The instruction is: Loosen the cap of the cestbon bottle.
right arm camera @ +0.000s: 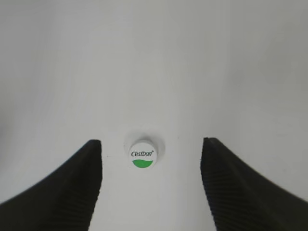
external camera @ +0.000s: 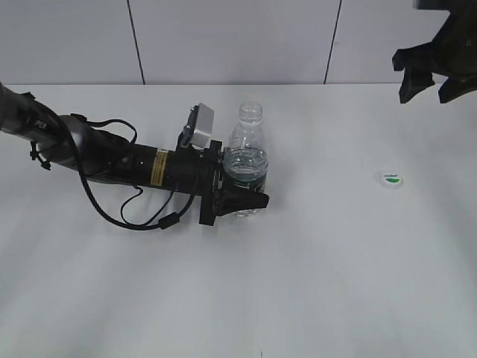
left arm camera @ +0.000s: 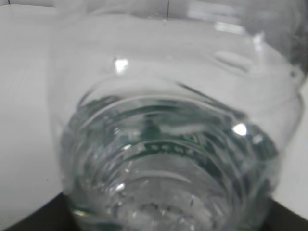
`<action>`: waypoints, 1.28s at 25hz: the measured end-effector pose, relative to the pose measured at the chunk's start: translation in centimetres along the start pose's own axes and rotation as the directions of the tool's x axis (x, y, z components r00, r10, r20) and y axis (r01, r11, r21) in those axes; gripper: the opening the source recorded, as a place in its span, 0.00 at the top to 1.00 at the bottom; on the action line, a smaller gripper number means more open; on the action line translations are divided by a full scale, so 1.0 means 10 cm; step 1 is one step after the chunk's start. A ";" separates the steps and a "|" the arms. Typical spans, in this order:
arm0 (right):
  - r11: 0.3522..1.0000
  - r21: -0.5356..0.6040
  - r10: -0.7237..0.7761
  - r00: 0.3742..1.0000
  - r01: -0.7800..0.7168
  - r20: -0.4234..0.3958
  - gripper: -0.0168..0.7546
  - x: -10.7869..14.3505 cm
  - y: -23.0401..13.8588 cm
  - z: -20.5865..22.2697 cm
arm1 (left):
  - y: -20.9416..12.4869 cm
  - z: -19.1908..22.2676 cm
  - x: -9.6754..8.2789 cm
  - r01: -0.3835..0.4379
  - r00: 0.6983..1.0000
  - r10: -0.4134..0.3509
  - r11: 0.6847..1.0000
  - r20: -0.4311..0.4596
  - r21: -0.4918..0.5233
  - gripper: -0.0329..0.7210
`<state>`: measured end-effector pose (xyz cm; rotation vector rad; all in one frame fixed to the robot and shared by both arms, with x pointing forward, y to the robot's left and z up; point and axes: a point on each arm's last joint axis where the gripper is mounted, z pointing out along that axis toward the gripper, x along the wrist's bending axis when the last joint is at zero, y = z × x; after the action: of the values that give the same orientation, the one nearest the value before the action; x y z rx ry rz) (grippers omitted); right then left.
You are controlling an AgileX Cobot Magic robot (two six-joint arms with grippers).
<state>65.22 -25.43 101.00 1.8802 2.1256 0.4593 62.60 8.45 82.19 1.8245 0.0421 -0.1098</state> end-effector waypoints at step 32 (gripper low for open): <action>0.999 -0.043 -0.010 1.000 0.011 0.013 0.34 -0.01 0.02 -0.27 | 0.06 -0.01 0.00 0.067 0.998 -0.067 0.998 0.000 0.005 0.18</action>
<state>64.31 -25.63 103.50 1.8433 2.0996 0.4856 62.66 8.43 82.76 1.8288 0.1026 -0.1577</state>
